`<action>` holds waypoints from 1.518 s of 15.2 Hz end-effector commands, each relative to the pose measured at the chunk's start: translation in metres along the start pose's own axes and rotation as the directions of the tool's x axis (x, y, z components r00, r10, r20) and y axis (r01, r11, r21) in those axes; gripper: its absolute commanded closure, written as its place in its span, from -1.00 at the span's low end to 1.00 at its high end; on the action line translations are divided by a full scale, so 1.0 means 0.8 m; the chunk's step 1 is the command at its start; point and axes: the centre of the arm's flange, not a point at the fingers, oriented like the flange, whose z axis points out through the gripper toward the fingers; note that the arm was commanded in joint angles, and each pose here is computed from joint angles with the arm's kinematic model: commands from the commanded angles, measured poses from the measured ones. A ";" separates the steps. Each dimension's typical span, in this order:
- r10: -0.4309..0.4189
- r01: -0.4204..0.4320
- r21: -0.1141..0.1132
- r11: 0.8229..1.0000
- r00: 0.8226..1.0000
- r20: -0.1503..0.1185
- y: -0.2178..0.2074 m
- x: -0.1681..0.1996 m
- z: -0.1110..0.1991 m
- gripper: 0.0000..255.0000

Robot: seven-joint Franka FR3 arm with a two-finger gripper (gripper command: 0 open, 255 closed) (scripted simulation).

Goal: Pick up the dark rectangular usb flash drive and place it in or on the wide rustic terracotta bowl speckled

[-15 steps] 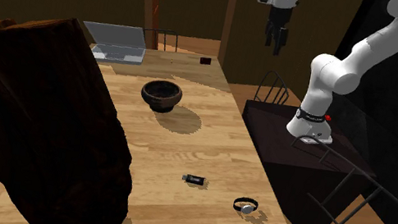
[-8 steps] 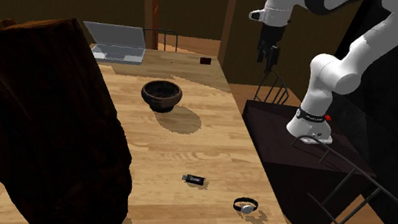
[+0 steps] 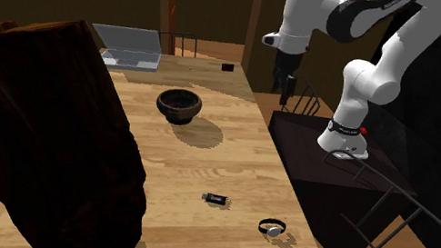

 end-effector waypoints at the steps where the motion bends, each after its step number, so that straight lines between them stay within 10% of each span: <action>1: 0.002 -0.002 0.004 1.000 1.000 -0.007 -0.025 0.015 0.019 -1.00; 23: 0.019 -0.017 0.031 0.999 0.997 -0.069 -0.278 0.198 0.182 -1.00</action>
